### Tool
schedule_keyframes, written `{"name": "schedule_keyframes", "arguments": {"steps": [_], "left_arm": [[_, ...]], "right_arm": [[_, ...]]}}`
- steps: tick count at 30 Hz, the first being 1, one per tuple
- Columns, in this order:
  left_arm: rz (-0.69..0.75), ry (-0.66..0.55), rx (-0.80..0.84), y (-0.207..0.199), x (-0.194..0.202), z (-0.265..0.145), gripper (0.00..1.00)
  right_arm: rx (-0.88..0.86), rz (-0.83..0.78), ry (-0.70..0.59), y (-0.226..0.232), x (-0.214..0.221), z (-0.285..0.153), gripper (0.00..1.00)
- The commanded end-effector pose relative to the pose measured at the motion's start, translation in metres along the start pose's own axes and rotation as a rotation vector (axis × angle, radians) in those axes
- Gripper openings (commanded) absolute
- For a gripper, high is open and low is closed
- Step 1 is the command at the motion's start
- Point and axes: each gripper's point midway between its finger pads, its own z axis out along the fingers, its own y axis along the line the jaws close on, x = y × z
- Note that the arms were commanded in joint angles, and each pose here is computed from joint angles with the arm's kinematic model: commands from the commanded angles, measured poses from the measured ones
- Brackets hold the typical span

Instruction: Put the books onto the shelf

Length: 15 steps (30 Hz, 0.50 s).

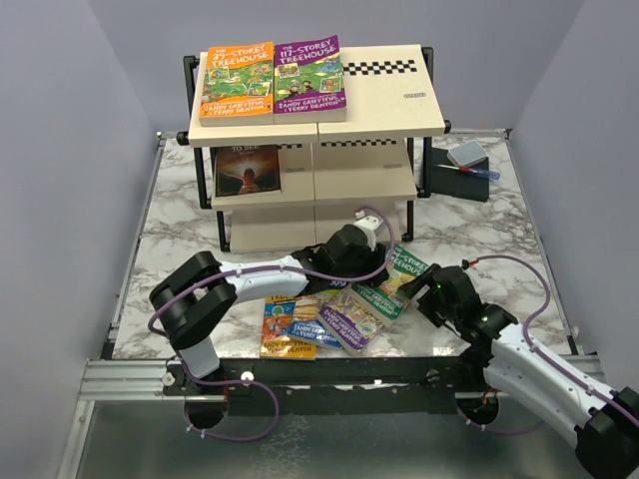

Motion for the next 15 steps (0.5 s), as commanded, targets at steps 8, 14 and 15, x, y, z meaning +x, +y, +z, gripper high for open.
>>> {"name": "schedule_keyframes", "arguments": {"steps": [8,14,15], "left_arm": [[0.005,0.015,0.069,-0.026,0.006,0.010,0.36],[0.014,0.015,0.080,-0.034,0.007,0.010,0.33],[0.017,0.007,0.077,-0.035,0.005,0.009,0.34]], "right_arm": [[-0.037,0.091,-0.117,-0.001,-0.015,0.012,0.78],[-0.048,0.133,-0.148,-0.007,-0.017,0.017,0.77],[-0.048,0.136,-0.150,-0.008,-0.017,0.017,0.76]]}}
